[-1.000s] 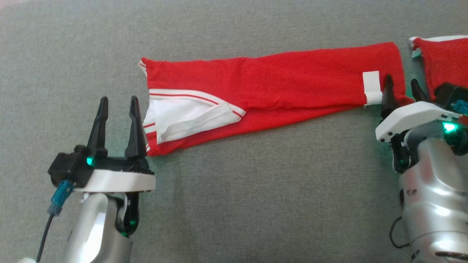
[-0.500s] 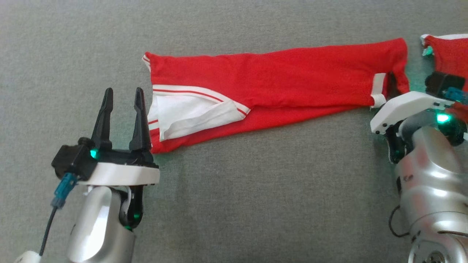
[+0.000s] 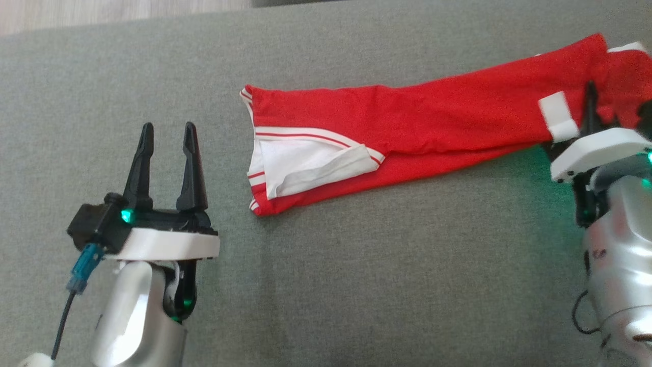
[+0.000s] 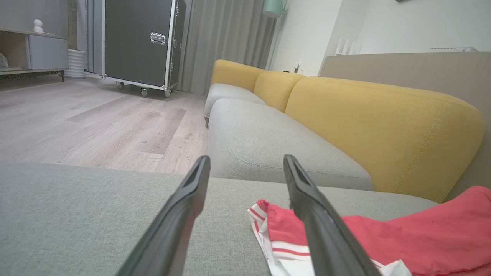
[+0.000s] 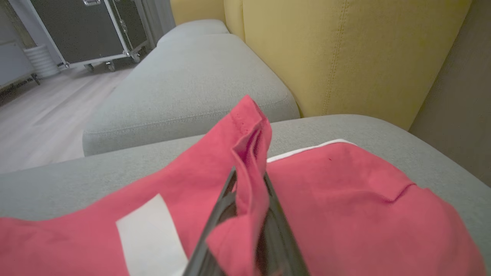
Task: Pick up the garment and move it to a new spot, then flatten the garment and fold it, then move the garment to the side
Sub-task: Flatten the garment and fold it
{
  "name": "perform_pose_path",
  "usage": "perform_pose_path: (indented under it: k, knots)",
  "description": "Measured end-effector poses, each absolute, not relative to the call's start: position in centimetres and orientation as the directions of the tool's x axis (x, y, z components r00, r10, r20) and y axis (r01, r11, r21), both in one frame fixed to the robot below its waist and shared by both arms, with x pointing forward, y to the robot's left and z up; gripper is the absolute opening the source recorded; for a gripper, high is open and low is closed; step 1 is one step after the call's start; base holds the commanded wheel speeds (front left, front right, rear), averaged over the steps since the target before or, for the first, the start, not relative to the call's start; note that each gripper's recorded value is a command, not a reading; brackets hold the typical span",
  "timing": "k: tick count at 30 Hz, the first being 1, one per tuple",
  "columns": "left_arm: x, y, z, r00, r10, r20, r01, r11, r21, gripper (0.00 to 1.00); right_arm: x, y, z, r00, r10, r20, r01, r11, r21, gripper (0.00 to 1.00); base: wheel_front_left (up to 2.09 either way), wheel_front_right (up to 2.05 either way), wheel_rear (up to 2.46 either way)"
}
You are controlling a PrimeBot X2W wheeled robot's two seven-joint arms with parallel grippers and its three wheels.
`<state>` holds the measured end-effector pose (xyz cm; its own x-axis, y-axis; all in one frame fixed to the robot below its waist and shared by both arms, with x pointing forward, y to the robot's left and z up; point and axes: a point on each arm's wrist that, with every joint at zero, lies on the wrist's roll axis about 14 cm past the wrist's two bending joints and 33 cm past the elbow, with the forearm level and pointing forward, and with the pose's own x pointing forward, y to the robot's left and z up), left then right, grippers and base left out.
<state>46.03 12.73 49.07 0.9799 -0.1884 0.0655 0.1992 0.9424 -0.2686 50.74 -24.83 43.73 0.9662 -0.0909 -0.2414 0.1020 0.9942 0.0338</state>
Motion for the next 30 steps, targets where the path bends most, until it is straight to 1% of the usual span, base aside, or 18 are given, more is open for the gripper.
perform_pose_path:
  k: [5, 6, 7, 8, 9, 14, 15, 19, 24, 27, 30]
  knots:
    - [45.4, 12.7, 49.7, 0.979, -0.188, 0.078, 0.202, 0.942, -0.266, 1.00, 50.7, -22.9, 45.4, 0.981, -0.051, -0.189, 0.069, 0.994, 0.088, 0.00, 0.00, 0.00, 0.00]
    - [44.8, 13.1, 50.0, 0.981, -0.178, 0.083, 0.194, 0.945, -0.265, 1.00, 50.9, -21.4, 46.6, 0.987, -0.015, -0.157, 0.032, 0.994, 0.106, 0.00, 0.00, 0.00, 0.00]
    - [44.8, 13.1, 50.0, 0.981, -0.178, 0.083, 0.194, 0.945, -0.265, 1.00, 50.9, -21.4, 46.6, 0.987, -0.015, -0.157, 0.032, 0.994, 0.106, 0.00, 0.00, 0.00, 0.00]
    - [44.3, 13.6, 50.4, 0.982, -0.165, 0.089, 0.183, 0.947, -0.263, 1.00, 51.2, -19.7, 48.2, 0.993, 0.028, -0.114, -0.014, 0.992, 0.121, 0.00, 0.00, 0.00, 0.00]
    - [44.3, 13.6, 50.4, 0.982, -0.165, 0.089, 0.183, 0.947, -0.263, 1.00, 51.2, -19.7, 48.2, 0.993, 0.028, -0.114, -0.014, 0.992, 0.121, 0.00, 0.00, 0.00, 0.00]
    - [42.6, 15.0, 51.6, 0.985, -0.129, 0.117, 0.155, 0.954, -0.255, 1.00, 51.3, -14.6, 51.5, 0.987, 0.154, -0.045, -0.145, 0.978, 0.153, 0.00, 0.00, 0.00, 0.00]
    - [41.9, 15.8, 52.1, 0.986, -0.107, 0.127, 0.137, 0.958, -0.252, 1.00, 51.0, -12.3, 51.9, 0.977, 0.209, -0.040, -0.200, 0.966, 0.163, 0.00, 0.00, 0.00, 0.00]
    - [40.6, 17.3, 52.6, 0.989, -0.065, 0.136, 0.097, 0.964, -0.248, 1.00, 50.3, -7.9, 52.2, 0.947, 0.318, -0.041, -0.304, 0.931, 0.204, 0.00, 0.00, 0.00, 0.00]
    - [39.4, 19.2, 53.0, 0.989, -0.015, 0.146, 0.050, 0.969, -0.241, 1.00, 48.6, -1.2, 52.1, 0.872, 0.487, -0.041, -0.458, 0.844, 0.280, 0.00, 0.00, 0.00, 0.00]
    - [38.9, 19.9, 52.8, 0.990, 0.006, 0.140, 0.028, 0.970, -0.240, 1.00, 47.6, 1.7, 51.1, 0.826, 0.559, -0.064, -0.516, 0.798, 0.313, 0.00, 0.00, 0.00, 0.00]
    - [38.6, 20.3, 52.3, 0.992, 0.016, 0.124, 0.014, 0.971, -0.237, 1.00, 46.8, 3.6, 49.4, 0.794, 0.600, -0.096, -0.533, 0.764, 0.362, 0.00, 0.00, 0.00, 0.00]
